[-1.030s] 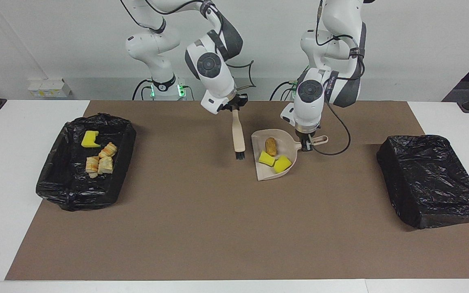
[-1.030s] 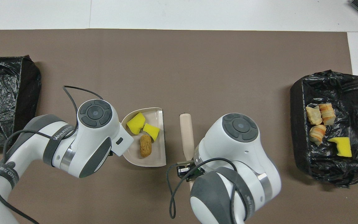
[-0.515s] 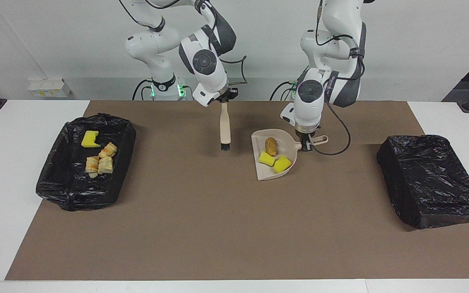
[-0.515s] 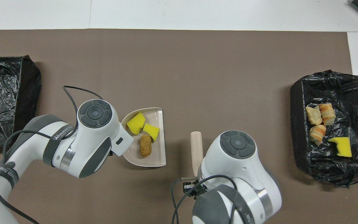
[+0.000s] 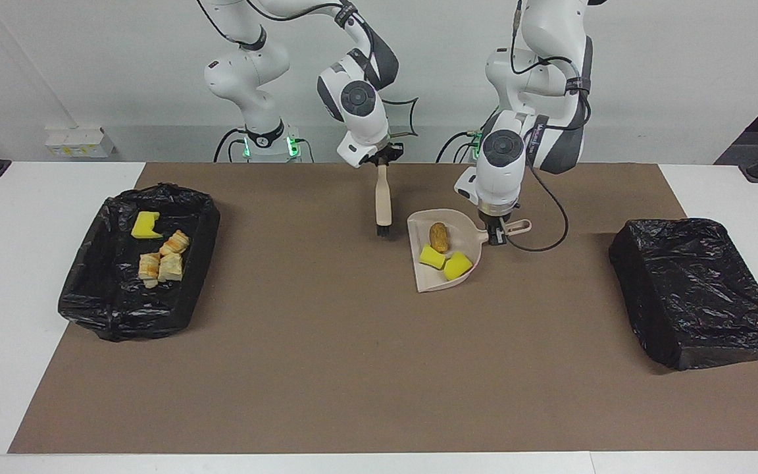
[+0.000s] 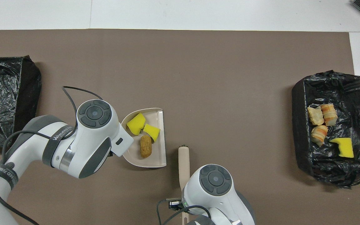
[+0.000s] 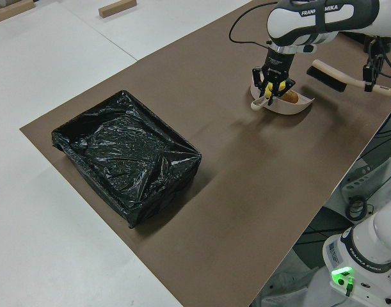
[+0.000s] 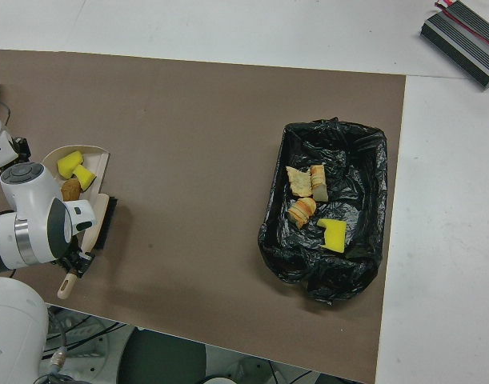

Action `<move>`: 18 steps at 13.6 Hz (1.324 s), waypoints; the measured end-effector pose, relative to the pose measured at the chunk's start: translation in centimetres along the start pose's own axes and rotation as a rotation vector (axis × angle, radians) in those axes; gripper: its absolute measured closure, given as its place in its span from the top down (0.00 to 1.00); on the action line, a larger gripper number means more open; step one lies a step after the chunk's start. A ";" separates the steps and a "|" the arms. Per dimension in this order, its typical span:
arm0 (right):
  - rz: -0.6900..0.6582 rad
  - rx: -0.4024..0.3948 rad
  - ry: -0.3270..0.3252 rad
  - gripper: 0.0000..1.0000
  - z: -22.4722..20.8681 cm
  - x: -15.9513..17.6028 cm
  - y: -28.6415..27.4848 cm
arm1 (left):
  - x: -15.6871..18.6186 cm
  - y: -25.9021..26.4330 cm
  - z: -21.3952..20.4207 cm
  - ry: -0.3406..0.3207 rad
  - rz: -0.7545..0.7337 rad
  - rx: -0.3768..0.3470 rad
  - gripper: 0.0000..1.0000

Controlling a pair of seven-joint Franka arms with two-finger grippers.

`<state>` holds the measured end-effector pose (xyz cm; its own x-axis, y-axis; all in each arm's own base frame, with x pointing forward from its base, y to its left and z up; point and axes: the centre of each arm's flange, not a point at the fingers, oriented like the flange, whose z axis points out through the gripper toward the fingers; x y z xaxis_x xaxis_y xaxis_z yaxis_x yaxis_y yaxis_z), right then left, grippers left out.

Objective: Sweep and dump trash in bin
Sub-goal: 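Set the brush down on the table with the right gripper, then carry the loaded dustpan with the left gripper toward the near bin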

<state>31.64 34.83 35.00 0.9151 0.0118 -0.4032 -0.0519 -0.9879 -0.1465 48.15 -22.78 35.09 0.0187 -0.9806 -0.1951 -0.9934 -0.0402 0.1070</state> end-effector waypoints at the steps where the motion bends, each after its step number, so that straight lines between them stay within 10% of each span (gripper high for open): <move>1: 0.001 0.002 0.006 0.26 0.2 0.0 0.1 | 0.0 0.0 0.0 0.000 0.000 0.000 0.32; 11: 0.007 0.001 0.002 0.26 0.6 0.1 0.3 | -0.5 -0.2 -0.2 0.005 0.004 0.006 0.32; 18: 0.008 0.000 0.021 0.26 2.0 0.7 0.0 | -12.2 -3.4 -6.1 0.134 0.045 0.100 0.32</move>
<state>31.49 35.17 32.91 0.9227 0.0004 -0.3855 -0.0593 -0.9879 -0.1430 51.98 -11.81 43.09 -0.0174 -0.9981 -0.0597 -0.9998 0.0166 0.0140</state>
